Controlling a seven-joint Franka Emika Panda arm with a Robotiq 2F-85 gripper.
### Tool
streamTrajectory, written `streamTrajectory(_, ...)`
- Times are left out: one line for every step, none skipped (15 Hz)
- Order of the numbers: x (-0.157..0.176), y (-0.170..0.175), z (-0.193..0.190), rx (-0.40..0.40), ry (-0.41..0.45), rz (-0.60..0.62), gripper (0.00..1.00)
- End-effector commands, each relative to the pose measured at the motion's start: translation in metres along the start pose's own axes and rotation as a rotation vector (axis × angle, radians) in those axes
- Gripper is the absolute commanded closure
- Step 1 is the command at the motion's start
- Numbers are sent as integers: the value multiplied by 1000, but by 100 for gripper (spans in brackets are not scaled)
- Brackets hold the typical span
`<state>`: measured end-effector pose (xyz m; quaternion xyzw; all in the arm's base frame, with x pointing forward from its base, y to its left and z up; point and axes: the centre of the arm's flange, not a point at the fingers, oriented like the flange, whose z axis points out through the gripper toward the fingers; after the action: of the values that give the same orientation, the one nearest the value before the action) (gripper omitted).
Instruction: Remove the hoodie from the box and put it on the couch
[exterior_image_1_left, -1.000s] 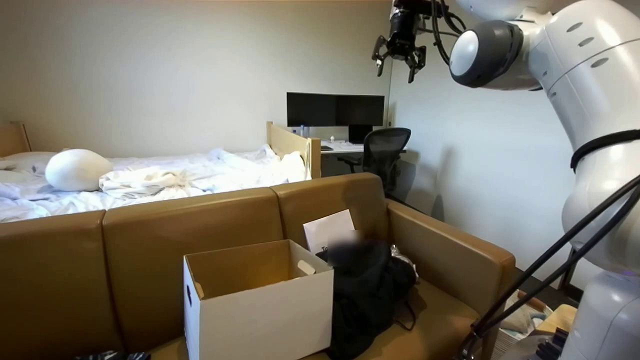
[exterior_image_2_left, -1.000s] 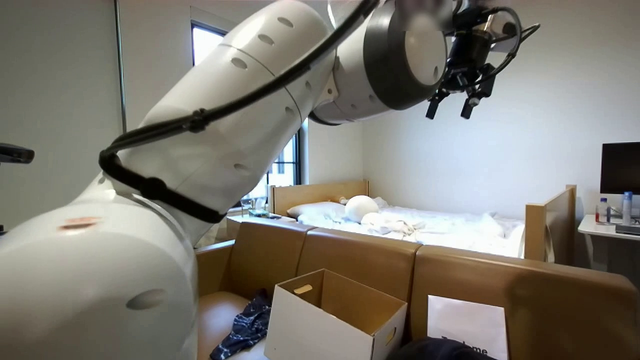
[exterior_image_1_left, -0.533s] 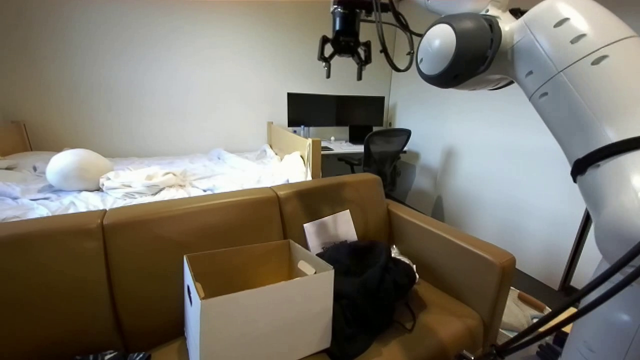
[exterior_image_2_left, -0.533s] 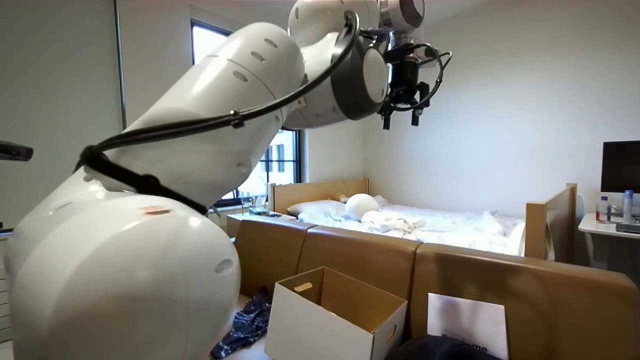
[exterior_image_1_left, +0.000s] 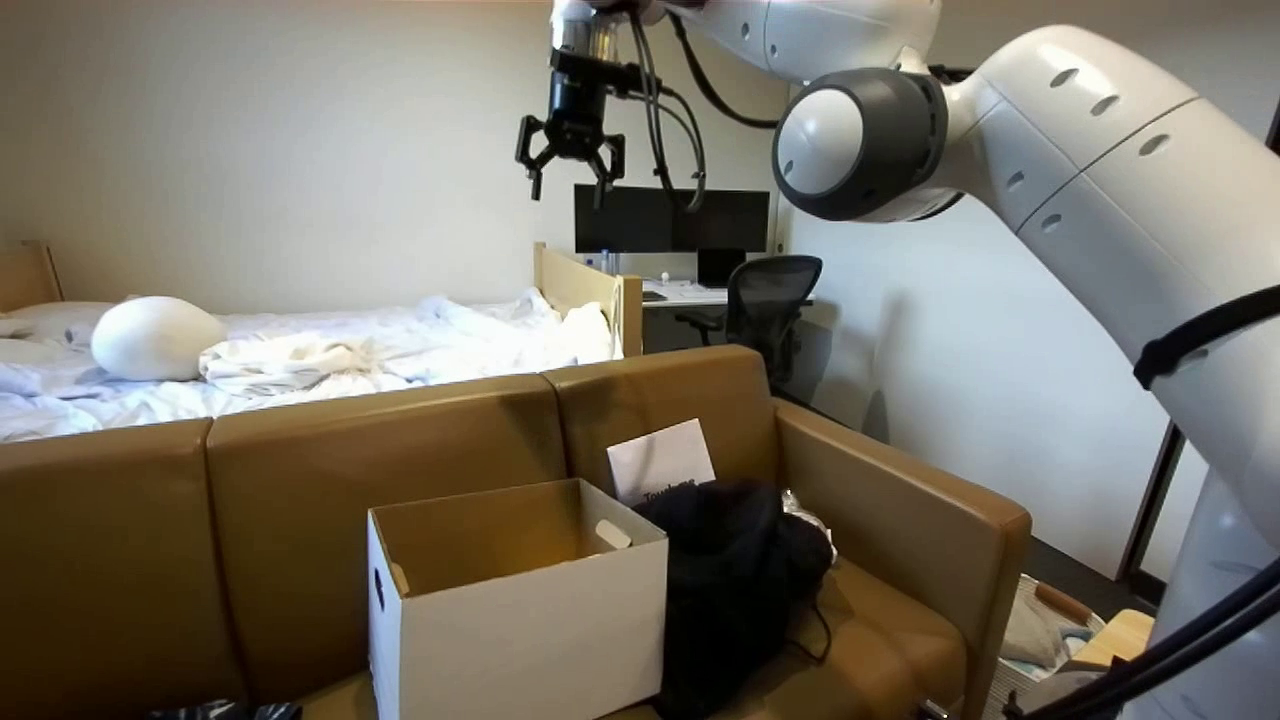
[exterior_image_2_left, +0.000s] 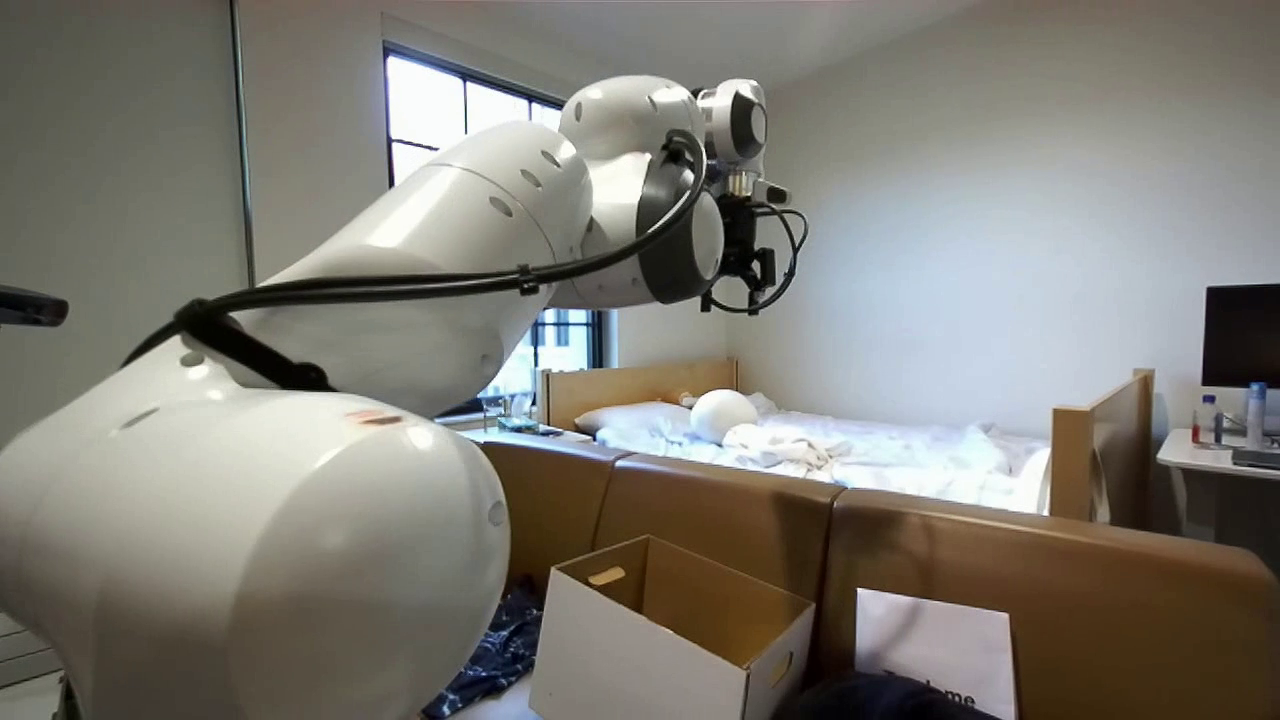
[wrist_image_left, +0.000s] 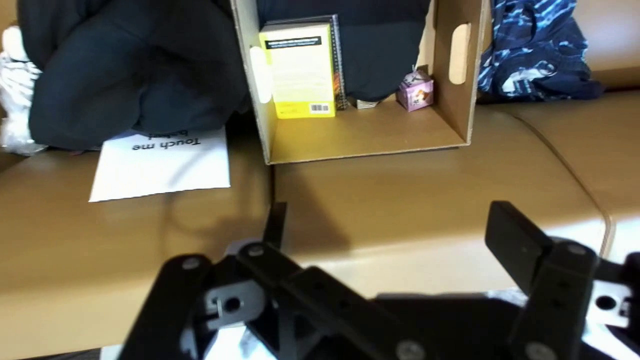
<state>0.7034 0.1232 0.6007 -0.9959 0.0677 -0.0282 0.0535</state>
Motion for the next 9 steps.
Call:
streamTrajectory(6, -5, 17, 18, -12, -8, 0)
streamTrajectory(11, -6, 30, 26, -22, -9, 0)
streamTrajectory(13, -6, 37, 29, -28, -8, 0)
streamTrajectory(13, -5, 37, 32, -29, -7, 0)
streamTrajectory(13, -4, 35, 36, -26, -7, 0)
streamTrajectory(13, -4, 32, 38, -20, -7, 0)
streamTrajectory(12, -4, 30, 40, -17, -8, 0)
streamTrajectory(12, -5, 29, 41, -16, -8, 0)
streamTrajectory(12, -5, 29, 41, -16, -8, 0)
